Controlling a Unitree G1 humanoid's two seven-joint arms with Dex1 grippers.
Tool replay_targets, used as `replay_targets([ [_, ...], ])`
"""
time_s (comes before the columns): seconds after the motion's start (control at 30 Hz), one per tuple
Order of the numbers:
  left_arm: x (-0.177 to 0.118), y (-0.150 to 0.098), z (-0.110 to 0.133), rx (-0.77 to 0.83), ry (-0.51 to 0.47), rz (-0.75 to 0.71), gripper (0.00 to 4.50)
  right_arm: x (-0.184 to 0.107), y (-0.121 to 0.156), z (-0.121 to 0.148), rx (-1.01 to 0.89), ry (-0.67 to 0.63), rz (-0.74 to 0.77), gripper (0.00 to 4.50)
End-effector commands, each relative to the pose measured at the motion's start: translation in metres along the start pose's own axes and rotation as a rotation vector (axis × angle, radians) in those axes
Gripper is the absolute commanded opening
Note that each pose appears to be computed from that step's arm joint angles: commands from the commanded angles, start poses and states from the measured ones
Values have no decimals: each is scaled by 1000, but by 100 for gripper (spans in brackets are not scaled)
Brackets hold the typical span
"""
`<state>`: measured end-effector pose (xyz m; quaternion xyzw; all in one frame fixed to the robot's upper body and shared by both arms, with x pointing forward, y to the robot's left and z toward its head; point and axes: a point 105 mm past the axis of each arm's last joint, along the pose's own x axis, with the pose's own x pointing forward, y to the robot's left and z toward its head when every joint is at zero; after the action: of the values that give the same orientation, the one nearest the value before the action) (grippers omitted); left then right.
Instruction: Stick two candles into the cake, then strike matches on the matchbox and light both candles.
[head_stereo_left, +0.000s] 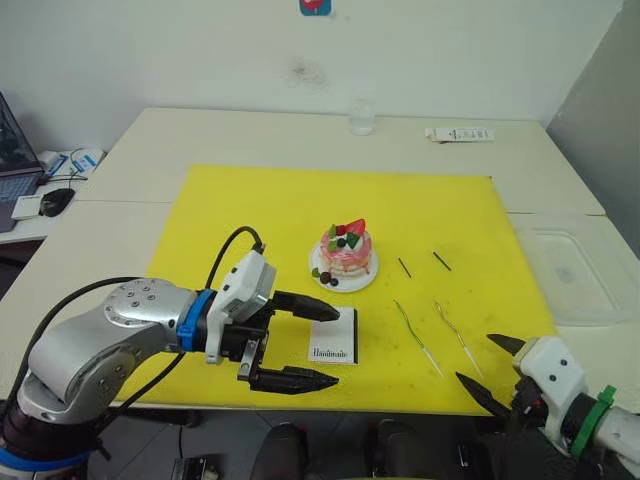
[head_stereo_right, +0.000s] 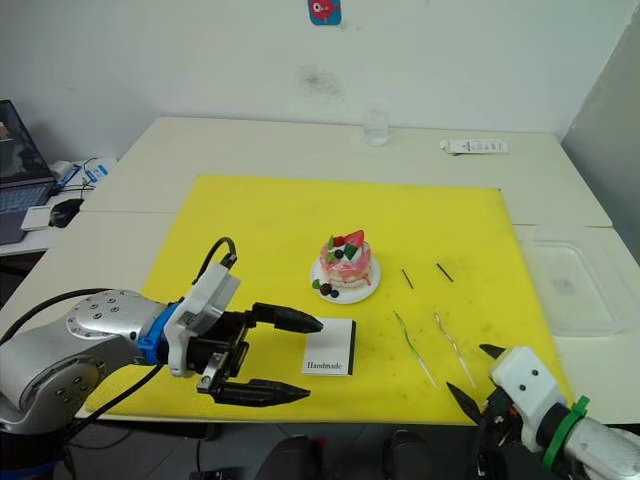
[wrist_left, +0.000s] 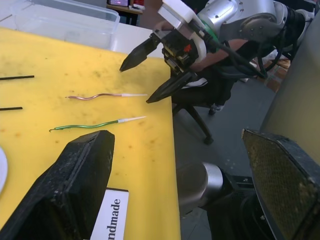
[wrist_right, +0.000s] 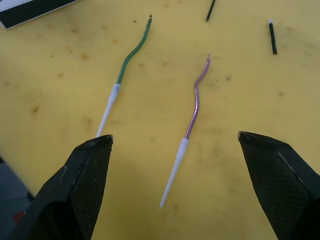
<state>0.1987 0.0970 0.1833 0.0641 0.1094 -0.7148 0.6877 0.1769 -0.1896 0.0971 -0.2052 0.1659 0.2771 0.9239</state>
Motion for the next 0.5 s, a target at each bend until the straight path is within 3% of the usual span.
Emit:
replay_targets([
  [0.03,1,-1,6,35,-15,-9,450,-3,-3,-2,-15,-3,-44,419],
  [0.47,2,-1,6,29,-26,6,450,-4,-14,-34,92,44,-125,419],
  [0.5,2,0,6,28,-26,8,450,-3,-12,-35,107,45,-122,403],
])
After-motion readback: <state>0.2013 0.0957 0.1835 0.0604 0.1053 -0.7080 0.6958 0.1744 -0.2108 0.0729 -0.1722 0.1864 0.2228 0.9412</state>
